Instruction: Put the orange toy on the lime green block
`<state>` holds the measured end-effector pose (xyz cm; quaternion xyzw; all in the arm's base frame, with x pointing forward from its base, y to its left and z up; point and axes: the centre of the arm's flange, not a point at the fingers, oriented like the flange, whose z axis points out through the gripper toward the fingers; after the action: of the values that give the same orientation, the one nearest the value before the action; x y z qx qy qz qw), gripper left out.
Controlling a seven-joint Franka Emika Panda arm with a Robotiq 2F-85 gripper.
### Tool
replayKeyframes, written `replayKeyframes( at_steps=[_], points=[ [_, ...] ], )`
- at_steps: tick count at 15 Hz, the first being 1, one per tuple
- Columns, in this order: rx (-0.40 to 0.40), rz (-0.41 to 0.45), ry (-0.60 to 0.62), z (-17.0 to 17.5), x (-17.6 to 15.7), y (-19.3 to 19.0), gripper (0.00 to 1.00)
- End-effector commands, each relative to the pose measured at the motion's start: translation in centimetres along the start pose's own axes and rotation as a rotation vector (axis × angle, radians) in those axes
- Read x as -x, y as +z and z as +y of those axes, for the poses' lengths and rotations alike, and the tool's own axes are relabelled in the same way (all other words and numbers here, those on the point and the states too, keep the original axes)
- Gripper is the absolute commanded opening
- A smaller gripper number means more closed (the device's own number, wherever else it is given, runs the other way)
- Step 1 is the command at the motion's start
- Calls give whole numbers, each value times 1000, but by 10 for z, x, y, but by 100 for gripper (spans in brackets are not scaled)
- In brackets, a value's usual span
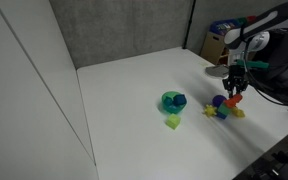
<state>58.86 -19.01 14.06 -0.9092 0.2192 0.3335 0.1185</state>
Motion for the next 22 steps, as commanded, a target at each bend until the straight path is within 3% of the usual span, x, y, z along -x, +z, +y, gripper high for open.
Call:
replayKeyframes(
  at_steps=[1, 5, 9, 16, 22],
  points=[
    [-13, -15, -30, 1, -14, -9, 72],
    [-7, 17, -59, -6, -4, -18, 100],
    [0, 92, -107, -24, 20, -37, 100],
    [18, 307, -189, -63, 73, -93, 100],
    [87, 489, -236, -78, 131, -112, 100]
  ],
)
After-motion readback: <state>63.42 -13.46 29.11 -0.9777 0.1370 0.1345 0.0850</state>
